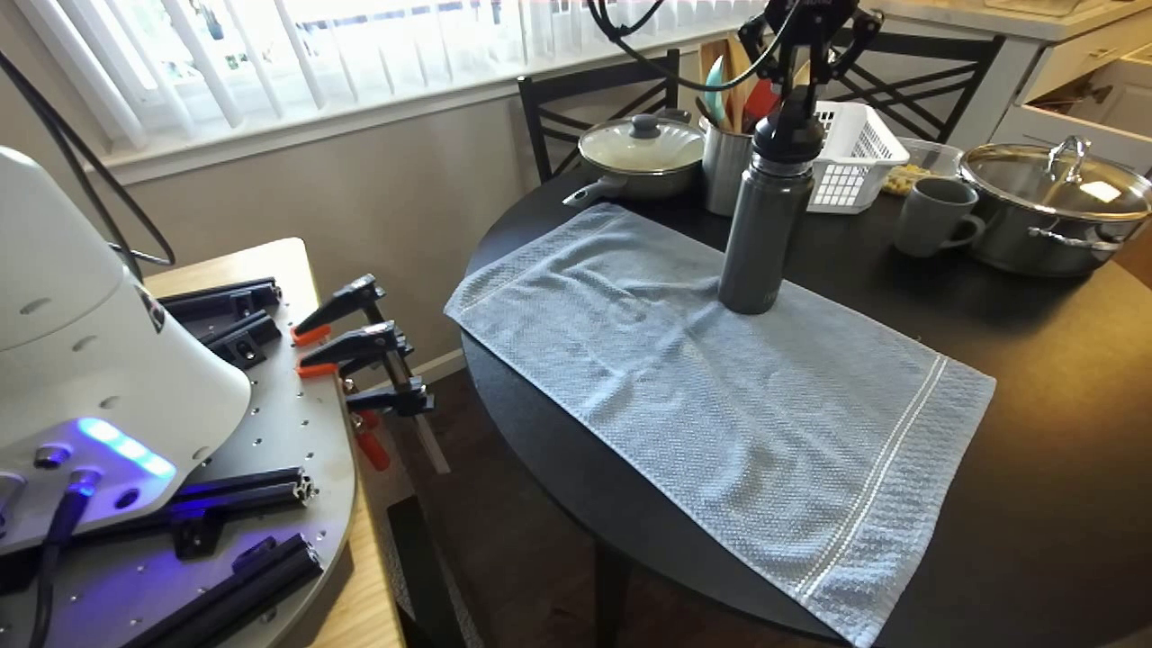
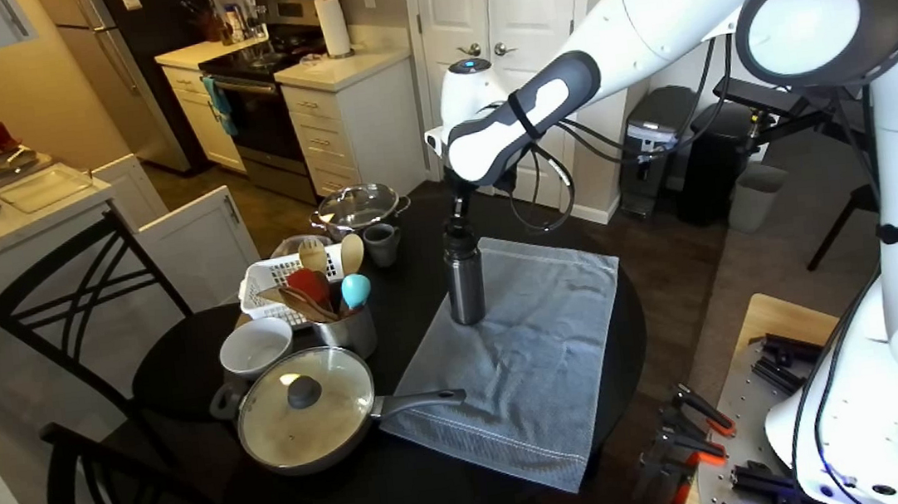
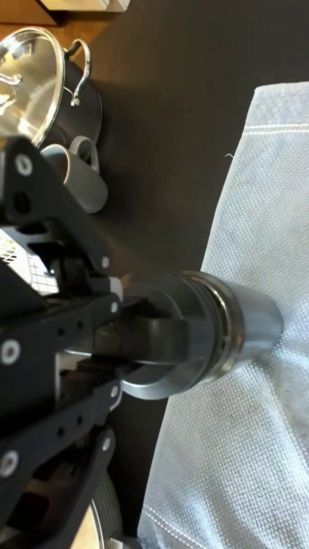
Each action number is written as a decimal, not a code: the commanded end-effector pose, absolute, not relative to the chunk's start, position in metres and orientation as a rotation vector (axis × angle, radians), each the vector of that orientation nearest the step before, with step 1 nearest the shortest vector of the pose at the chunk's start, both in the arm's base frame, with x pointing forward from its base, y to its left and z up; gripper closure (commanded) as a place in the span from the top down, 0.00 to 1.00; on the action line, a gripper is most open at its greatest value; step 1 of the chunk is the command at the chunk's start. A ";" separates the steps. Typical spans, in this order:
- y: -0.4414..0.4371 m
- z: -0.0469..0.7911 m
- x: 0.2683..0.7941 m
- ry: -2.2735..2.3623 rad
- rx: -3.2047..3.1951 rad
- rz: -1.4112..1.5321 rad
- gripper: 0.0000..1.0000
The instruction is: Pick the lid up and place it on top of the bottle
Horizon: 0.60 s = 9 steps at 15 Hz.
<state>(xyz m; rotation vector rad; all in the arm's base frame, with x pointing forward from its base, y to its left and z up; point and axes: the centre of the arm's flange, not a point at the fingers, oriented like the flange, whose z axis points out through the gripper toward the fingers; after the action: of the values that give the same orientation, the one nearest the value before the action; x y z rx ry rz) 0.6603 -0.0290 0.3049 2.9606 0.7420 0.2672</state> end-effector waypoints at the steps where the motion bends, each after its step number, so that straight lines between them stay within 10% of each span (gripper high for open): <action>1: -0.029 0.308 0.655 0.710 2.923 0.238 0.06; 9: -0.026 0.299 0.654 0.718 2.922 0.208 0.06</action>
<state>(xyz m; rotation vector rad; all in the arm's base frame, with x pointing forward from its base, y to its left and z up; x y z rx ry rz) 0.6590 -0.0289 0.3015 2.9277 0.7330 0.2408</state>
